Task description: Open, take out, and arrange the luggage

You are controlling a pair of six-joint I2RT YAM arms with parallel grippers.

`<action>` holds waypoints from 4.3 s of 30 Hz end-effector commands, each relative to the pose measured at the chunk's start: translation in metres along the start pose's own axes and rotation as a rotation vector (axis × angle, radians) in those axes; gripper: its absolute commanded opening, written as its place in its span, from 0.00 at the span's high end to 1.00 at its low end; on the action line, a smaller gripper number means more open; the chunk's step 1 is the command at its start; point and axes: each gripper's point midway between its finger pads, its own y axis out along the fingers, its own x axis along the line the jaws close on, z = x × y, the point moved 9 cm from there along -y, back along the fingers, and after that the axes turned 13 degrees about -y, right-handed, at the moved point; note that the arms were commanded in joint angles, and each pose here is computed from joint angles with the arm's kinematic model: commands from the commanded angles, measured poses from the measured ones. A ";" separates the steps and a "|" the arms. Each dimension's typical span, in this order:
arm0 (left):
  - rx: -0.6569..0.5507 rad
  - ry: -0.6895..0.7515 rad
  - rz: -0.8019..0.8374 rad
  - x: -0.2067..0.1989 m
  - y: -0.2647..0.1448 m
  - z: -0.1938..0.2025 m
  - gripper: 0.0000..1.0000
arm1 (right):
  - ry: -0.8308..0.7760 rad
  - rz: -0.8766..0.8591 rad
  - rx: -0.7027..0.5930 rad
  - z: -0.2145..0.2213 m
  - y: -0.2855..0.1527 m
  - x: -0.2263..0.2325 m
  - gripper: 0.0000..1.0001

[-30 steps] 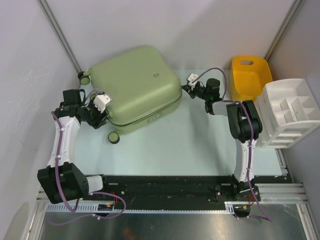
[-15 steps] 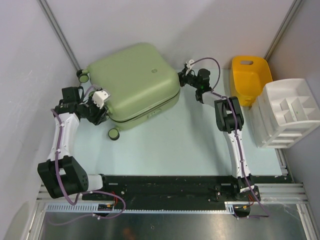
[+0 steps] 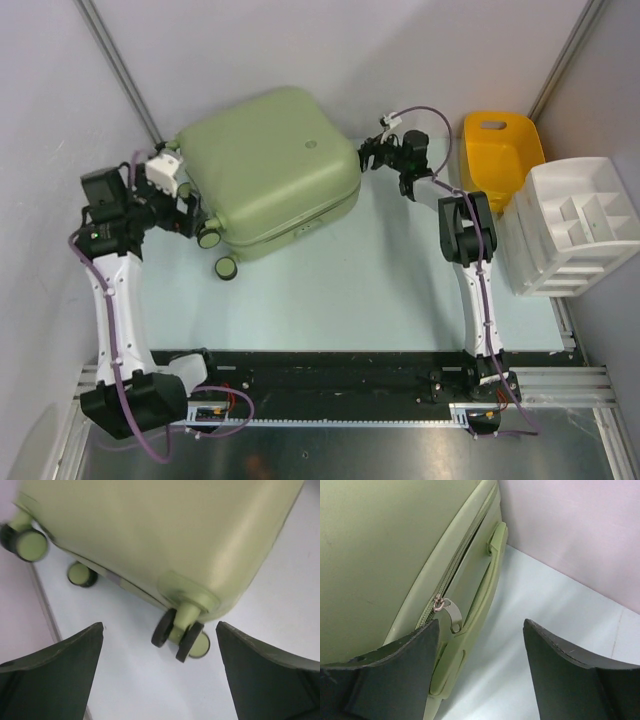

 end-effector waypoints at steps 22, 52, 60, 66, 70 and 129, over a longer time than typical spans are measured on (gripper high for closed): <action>-0.106 -0.837 0.119 0.068 0.098 -0.021 0.00 | 0.438 -0.347 0.074 -0.028 0.023 0.093 0.34; 0.202 -0.500 0.486 -0.044 0.177 0.015 0.28 | 0.431 -0.639 0.375 -0.029 -0.225 0.317 0.70; 0.049 -0.363 0.399 -0.039 0.137 -0.044 0.09 | 0.217 -0.581 0.295 -0.037 -0.223 0.337 0.47; -0.098 -0.413 0.342 -0.021 0.069 -0.065 0.04 | 0.025 -0.541 0.220 -0.070 -0.243 0.329 0.40; -0.135 -0.481 0.280 -0.024 0.031 -0.042 0.03 | -0.044 -0.417 0.257 -0.081 -0.270 0.314 0.28; -0.159 -0.555 0.257 -0.058 -0.009 0.016 0.15 | 0.156 -0.388 0.428 -0.050 -0.233 0.305 1.00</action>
